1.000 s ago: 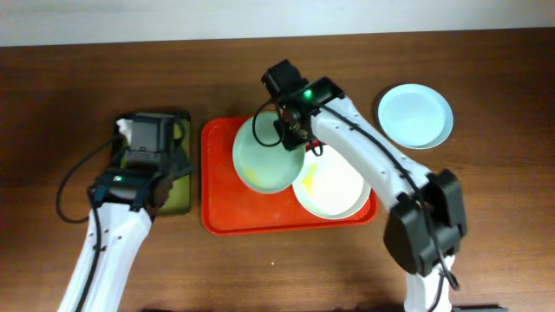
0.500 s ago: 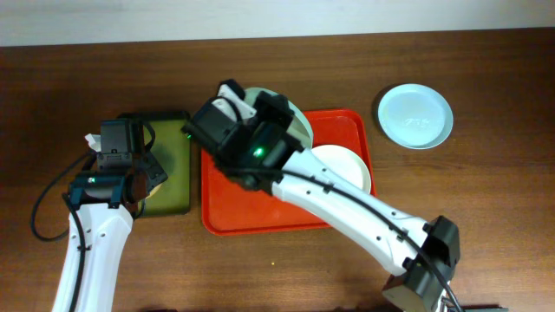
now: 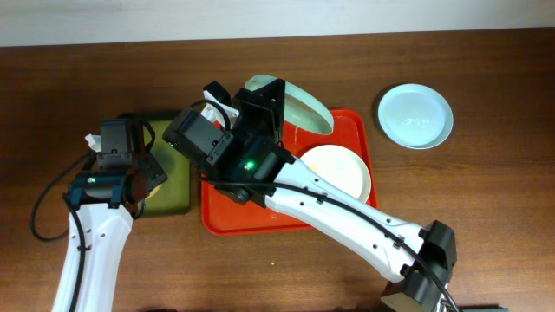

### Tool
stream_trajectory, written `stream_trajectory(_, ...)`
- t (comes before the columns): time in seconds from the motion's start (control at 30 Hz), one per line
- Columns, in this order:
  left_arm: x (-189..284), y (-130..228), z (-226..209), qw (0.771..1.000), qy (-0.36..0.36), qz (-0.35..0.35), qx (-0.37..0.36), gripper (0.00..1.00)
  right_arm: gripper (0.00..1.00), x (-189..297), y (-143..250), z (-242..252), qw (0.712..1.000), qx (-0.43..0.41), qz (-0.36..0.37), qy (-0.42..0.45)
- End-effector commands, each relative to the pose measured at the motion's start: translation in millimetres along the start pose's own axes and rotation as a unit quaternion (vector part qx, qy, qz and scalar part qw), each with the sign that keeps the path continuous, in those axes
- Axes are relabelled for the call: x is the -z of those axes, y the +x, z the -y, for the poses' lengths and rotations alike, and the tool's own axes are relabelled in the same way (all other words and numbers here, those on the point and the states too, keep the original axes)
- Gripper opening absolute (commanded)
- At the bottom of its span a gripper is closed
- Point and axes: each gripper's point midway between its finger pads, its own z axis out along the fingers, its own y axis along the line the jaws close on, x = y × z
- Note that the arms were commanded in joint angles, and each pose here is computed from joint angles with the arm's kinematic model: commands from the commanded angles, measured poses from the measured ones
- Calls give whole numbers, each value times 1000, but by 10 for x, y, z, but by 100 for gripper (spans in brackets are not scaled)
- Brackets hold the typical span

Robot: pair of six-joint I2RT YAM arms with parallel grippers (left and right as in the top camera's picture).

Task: Clean dirty plates on tray and stack at the side
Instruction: 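Carry the plate right and stack it on the cleaned plate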

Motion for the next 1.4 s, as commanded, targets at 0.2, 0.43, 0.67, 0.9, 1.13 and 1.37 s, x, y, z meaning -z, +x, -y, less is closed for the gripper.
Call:
stream_trajectory(0.2, 28, -26, -18, 1000, -1, 3, -4, 0, 4, -499, 23, -1054, 949, -173, 6, -264)
stream_trajectory(0.43, 28, -33, -15, 1000, -1, 4, -3, 0, 4, -1241, 691, -699, 893, -369, -97, -239)
stream_trajectory(0.67, 3, -22, -13, 1000, -2, 2, -4, 0, 4, -2069, 1655, -1210, 608, -619, -216, -447)
stream_trajectory(0.9, -65, -18, 7, 1000, -5, -4, -6, 0, 4, -2541, 2822, -1618, 499, -685, -309, -432)
stream_trajectory(1.13, -130, -14, 25, 1000, -8, -9, -7, 0, 4, -2725, 3353, -2145, 478, -697, -359, -396)
stream_trajectory(1.37, -187, 14, 54, 1000, -5, -20, -9, 0, 65, -2772, 3403, -2454, 492, -689, -372, -381)
